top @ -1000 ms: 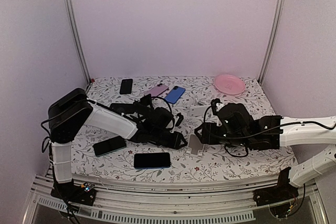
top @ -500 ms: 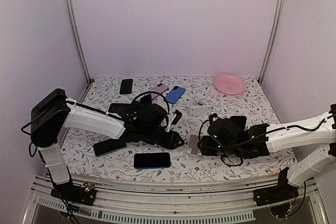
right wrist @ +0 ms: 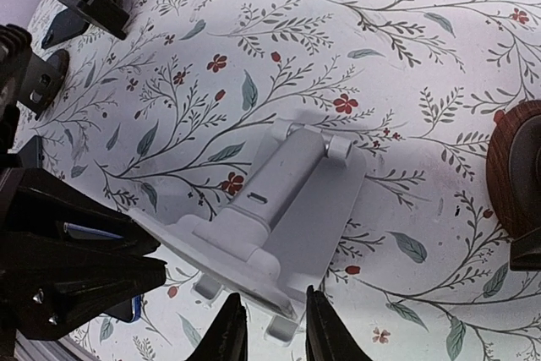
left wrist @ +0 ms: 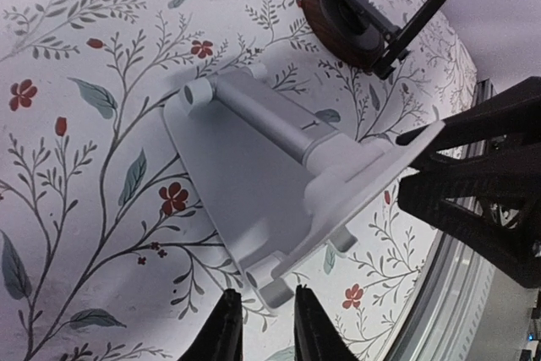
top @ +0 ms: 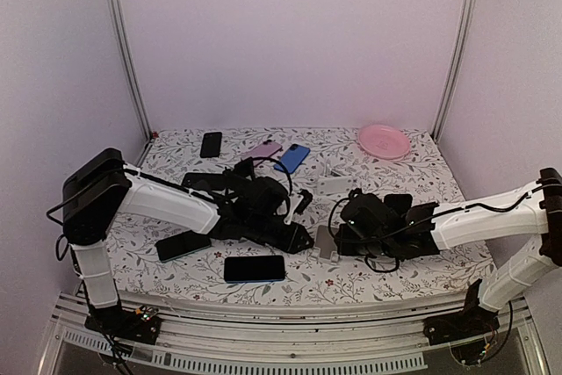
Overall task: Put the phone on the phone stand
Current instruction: Move the phone stand to the center of the board, then move the phone to the center of the board, then pick up the phone from the center of the board.
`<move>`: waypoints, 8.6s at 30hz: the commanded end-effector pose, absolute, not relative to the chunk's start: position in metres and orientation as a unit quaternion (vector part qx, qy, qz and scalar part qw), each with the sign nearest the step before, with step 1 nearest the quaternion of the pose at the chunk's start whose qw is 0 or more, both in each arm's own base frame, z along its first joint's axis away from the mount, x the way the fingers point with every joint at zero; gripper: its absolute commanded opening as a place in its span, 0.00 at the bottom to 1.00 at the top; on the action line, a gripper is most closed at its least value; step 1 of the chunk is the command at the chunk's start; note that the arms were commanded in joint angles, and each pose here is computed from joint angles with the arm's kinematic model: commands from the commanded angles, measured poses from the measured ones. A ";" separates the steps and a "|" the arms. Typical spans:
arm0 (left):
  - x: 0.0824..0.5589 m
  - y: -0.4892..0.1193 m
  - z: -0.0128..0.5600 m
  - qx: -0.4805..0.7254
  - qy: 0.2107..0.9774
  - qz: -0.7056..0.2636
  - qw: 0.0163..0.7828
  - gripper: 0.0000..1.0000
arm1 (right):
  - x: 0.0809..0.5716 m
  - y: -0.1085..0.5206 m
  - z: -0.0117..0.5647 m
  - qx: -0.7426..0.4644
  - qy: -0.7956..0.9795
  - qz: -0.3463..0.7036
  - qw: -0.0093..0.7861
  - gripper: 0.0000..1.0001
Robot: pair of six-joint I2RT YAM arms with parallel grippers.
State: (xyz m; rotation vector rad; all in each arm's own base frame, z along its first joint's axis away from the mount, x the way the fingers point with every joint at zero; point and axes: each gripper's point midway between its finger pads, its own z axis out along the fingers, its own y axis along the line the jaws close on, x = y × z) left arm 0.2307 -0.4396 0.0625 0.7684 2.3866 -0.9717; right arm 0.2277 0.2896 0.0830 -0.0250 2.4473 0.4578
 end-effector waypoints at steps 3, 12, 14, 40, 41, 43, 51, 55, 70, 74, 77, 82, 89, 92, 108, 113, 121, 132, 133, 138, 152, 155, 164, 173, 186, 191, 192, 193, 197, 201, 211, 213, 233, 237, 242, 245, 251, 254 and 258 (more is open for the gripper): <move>0.226 -0.458 0.059 0.298 0.855 -0.364 0.217 0.21 | 0.244 0.289 0.091 -0.008 0.926 0.169 0.337 0.26; 0.232 -0.468 0.048 0.299 0.858 -0.359 0.211 0.20 | 0.254 0.284 0.089 -0.007 0.928 0.157 0.338 0.25; 0.234 -0.470 0.048 0.299 0.858 -0.358 0.213 0.20 | 0.256 0.285 0.088 -0.010 0.928 0.154 0.339 0.25; 0.243 -0.484 0.054 0.310 0.851 -0.361 0.223 0.20 | 0.275 0.278 0.101 -0.012 0.926 0.132 0.354 0.24; 0.243 -0.484 0.056 0.309 0.851 -0.361 0.223 0.20 | 0.275 0.278 0.102 -0.013 0.926 0.133 0.354 0.24; 0.241 -0.480 0.057 0.309 0.852 -0.359 0.223 0.20 | 0.274 0.278 0.107 -0.014 0.924 0.138 0.356 0.24; 0.232 -0.452 0.087 0.298 0.849 -0.358 0.250 0.22 | 0.265 0.283 0.131 -0.025 0.912 0.174 0.370 0.25; 0.228 -0.432 0.097 0.287 0.850 -0.352 0.266 0.25 | 0.260 0.290 0.146 -0.034 0.906 0.183 0.379 0.27; 0.218 -0.327 0.081 0.248 0.888 -0.260 0.287 0.50 | 0.253 0.291 0.212 -0.063 0.862 0.236 0.445 0.77; 0.206 -0.314 0.062 0.261 0.896 -0.244 0.264 0.68 | 0.251 0.283 0.231 -0.067 0.847 0.242 0.468 0.90; 0.203 -0.304 0.053 0.242 0.906 -0.231 0.258 0.80 | 0.248 0.278 0.240 -0.070 0.841 0.247 0.476 0.91; 0.193 -0.287 0.054 0.177 0.918 -0.243 0.260 0.87 | 0.241 0.268 0.243 -0.063 0.838 0.255 0.479 0.91; 0.142 -0.292 0.059 0.190 0.915 -0.268 0.235 0.89 | 0.239 0.265 0.243 -0.058 0.840 0.258 0.474 0.91; 0.116 -0.294 0.052 0.197 0.918 -0.274 0.210 0.88 | 0.239 0.267 0.244 -0.061 0.841 0.259 0.471 0.91; 0.115 -0.291 0.018 0.153 0.927 -0.275 0.206 0.95 | 0.238 0.271 0.239 -0.055 0.848 0.263 0.456 0.91; 0.140 -0.281 0.007 0.140 0.936 -0.236 0.220 0.96 | 0.237 0.268 0.238 -0.051 0.850 0.261 0.455 0.91; 0.212 -0.265 0.006 0.116 0.939 -0.202 0.252 0.97 | 0.237 0.263 0.237 -0.050 0.851 0.255 0.456 0.91; 0.261 -0.312 0.014 0.147 0.936 -0.181 0.262 0.97 | 0.233 0.251 0.236 -0.047 0.856 0.241 0.456 0.91; 0.263 -0.309 0.018 0.144 0.936 -0.178 0.269 0.97 | 0.232 0.249 0.237 -0.046 0.855 0.241 0.456 0.91; 0.270 -0.305 0.053 0.146 0.924 -0.173 0.308 0.97 | 0.231 0.248 0.237 -0.045 0.854 0.245 0.458 0.91; 0.224 -0.429 0.062 0.256 0.886 -0.298 0.247 0.80 | 0.226 0.244 0.240 -0.041 0.856 0.251 0.450 0.91; 0.224 -0.434 0.050 0.252 0.889 -0.298 0.238 0.71 | 0.224 0.241 0.242 -0.039 0.856 0.252 0.451 0.91; 0.205 -0.429 0.025 0.268 0.898 -0.286 0.198 0.60 | 0.223 0.238 0.241 -0.038 0.855 0.255 0.451 0.91; 0.173 -0.376 0.011 0.279 0.913 -0.242 0.172 0.56 | 0.223 0.236 0.236 -0.033 0.855 0.254 0.451 0.92; 0.177 -0.314 0.045 0.243 0.923 -0.187 0.232 0.58 | 0.224 0.244 0.231 -0.036 0.859 0.255 0.443 0.91; 0.192 -0.308 0.071 0.226 0.918 -0.173 0.276 0.69 | 0.226 0.243 0.230 -0.034 0.858 0.251 0.447 0.96; 0.197 -0.304 0.072 0.221 0.919 -0.165 0.281 0.72 | 0.226 0.242 0.230 -0.031 0.857 0.252 0.449 1.00; 0.202 -0.298 0.070 0.216 0.922 -0.157 0.281 0.75 | 0.226 0.241 0.231 -0.028 0.854 0.256 0.452 0.99; 0.219 -0.274 0.057 0.198 0.931 -0.120 0.281 0.86 | 0.224 0.233 0.241 -0.013 0.841 0.273 0.468 0.99; 0.229 -0.258 0.042 0.191 0.937 -0.099 0.275 0.94 | 0.222 0.225 0.244 -0.001 0.835 0.282 0.472 0.99; 0.232 -0.270 0.018 0.231 0.938 -0.077 0.247 0.97 | 0.221 0.227 0.247 0.000 0.835 0.288 0.469 0.99; 0.231 -0.269 0.015 0.232 0.939 -0.071 0.245 0.97 | 0.221 0.229 0.246 0.001 0.836 0.289 0.467 0.99; 0.216 -0.277 -0.026 0.248 0.948 -0.022 0.199 0.91 | 0.224 0.253 0.264 0.023 0.839 0.327 0.434 0.99; 0.215 -0.274 -0.028 0.244 0.950 -0.016 0.195 0.84 | 0.226 0.250 0.257 0.020 0.848 0.305 0.433 0.99; 0.217 -0.271 -0.014 0.236 0.947 -0.028 0.217 0.81 | 0.223 0.254 0.255 0.017 0.848 0.318 0.424 0.99; 0.216 -0.266 -0.010 0.237 0.945 -0.030 0.226 0.80 | 0.226 0.259 0.248 0.013 0.853 0.308 0.421 0.99; 0.211 -0.261 -0.018 0.239 0.943 -0.043 0.229 0.79 | 0.225 0.281 0.225 0.005 0.865 0.321 0.387 1.00; 0.211 -0.257 -0.021 0.238 0.942 -0.042 0.233 0.70 | 0.224 0.292 0.216 0.005 0.867 0.325 0.378 0.99; 0.214 -0.259 -0.013 0.236 0.937 -0.052 0.253 0.58 | 0.223 0.309 0.213 0.001 0.865 0.337 0.371 0.99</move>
